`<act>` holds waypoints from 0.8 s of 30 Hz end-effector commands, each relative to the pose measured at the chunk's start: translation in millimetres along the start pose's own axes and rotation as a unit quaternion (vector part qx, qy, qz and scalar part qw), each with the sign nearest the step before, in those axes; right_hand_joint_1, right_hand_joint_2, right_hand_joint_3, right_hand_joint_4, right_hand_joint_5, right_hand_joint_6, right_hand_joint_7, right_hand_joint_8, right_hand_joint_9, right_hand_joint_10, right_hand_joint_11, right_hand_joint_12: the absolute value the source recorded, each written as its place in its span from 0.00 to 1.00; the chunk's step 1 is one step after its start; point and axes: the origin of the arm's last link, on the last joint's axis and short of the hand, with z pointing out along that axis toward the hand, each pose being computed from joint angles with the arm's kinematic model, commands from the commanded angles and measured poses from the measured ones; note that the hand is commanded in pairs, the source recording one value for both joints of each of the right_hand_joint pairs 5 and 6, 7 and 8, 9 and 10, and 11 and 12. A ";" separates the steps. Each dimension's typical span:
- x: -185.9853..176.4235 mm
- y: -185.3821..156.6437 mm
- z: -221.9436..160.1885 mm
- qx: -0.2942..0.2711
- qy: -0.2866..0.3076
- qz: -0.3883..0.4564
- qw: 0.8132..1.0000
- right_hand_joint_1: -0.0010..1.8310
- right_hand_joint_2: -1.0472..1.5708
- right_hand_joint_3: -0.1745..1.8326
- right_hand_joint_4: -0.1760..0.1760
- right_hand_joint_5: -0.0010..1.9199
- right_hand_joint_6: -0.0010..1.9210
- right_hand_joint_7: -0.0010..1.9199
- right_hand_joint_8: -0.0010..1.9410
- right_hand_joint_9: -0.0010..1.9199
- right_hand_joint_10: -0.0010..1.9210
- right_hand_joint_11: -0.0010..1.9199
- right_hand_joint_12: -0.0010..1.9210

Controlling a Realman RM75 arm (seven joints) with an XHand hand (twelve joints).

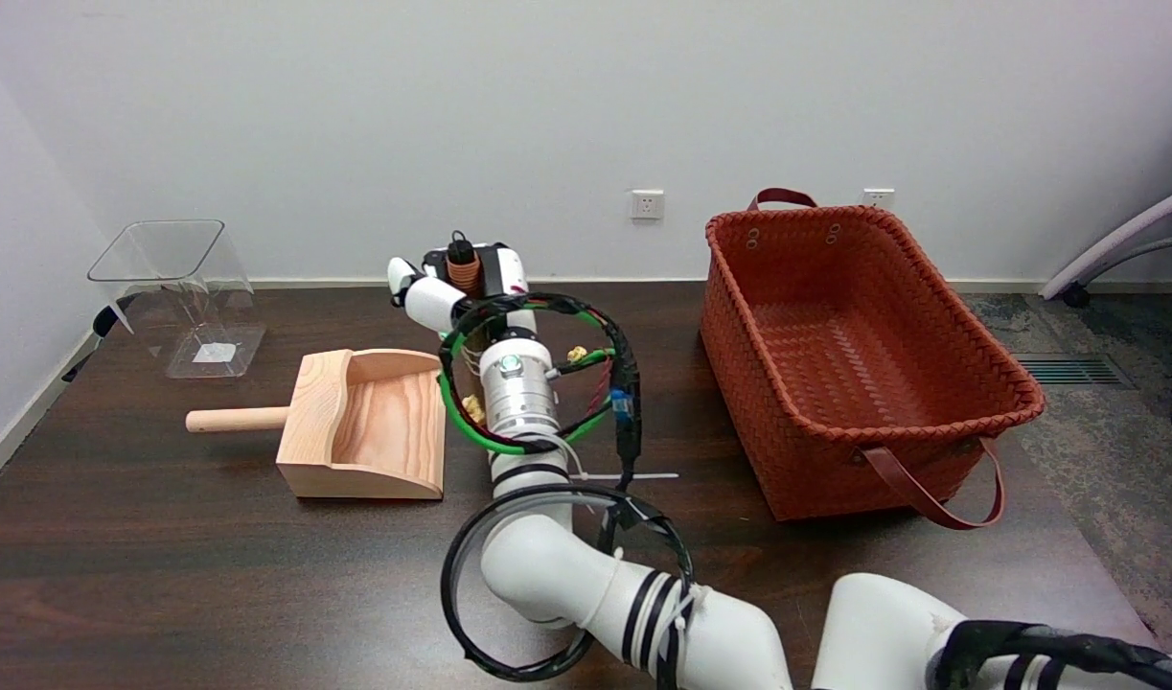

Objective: Sweep the yellow paper ball into the dustpan.

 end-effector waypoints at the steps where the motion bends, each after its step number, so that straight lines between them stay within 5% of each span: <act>1: -28.6 -8.0 12.4 -0.013 -0.024 0.095 0.995 0.71 0.85 0.35 0.50 1.00 1.00 1.00 0.99 1.00 1.00 1.00 1.00; 24: -35.1 -17.1 16.6 -0.010 -0.048 0.190 0.981 0.69 0.85 0.36 0.50 1.00 1.00 1.00 0.99 1.00 1.00 1.00 1.00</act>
